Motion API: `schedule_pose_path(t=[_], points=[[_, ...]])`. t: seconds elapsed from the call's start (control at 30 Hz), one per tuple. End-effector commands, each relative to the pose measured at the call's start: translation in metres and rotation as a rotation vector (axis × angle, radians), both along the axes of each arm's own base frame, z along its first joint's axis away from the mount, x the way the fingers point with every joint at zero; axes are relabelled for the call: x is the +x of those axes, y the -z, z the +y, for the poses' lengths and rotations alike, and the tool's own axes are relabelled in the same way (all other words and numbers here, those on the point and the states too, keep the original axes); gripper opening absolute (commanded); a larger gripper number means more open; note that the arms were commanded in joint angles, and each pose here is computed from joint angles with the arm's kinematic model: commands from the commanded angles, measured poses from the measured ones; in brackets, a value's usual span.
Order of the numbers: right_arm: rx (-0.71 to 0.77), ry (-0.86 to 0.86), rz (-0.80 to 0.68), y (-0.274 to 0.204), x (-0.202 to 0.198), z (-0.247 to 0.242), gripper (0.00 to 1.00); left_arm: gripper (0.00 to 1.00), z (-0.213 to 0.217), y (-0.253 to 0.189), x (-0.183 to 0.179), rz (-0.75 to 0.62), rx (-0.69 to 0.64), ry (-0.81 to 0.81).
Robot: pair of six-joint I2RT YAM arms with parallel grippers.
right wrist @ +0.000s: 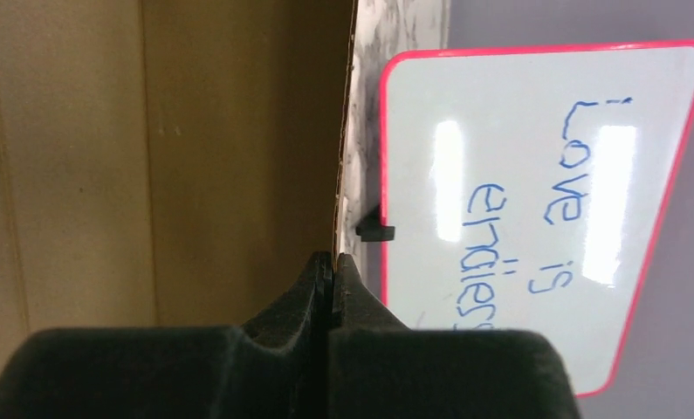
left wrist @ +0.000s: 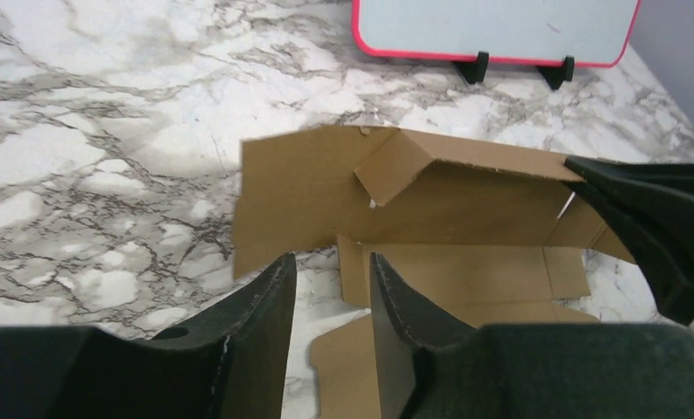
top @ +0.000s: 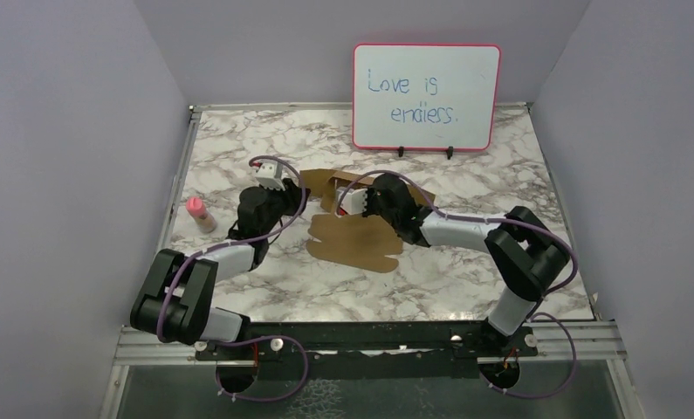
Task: Fold the paper box
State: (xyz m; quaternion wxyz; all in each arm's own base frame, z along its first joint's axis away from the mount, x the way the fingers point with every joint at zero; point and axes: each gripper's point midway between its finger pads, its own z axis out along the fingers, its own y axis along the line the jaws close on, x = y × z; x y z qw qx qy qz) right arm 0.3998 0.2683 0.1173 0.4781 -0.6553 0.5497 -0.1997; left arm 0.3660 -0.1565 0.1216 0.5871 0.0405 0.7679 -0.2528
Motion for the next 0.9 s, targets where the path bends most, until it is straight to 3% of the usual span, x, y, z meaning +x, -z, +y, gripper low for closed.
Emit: schedule_pose_path(t=[0.0, 0.27, 0.63, 0.87], points=[[0.006, 0.011, -0.235, -0.054, 0.010, -0.002, 0.01, 0.40, 0.010, -0.039, 0.003, -0.082, -0.115, 0.011], [-0.034, -0.055, -0.322, -0.060, -0.001, 0.000, 0.01, 0.47, 0.048, -0.072, 0.022, -0.153, -0.118, -0.073], [-0.071, -0.122, -0.319, -0.051, -0.013, 0.010, 0.01, 0.43, 0.034, -0.045, 0.079, -0.046, -0.135, 0.036], [-0.116, -0.119, -0.386, -0.044, -0.010, 0.007, 0.01, 0.39, 0.017, -0.013, 0.087, 0.043, -0.152, 0.138]])
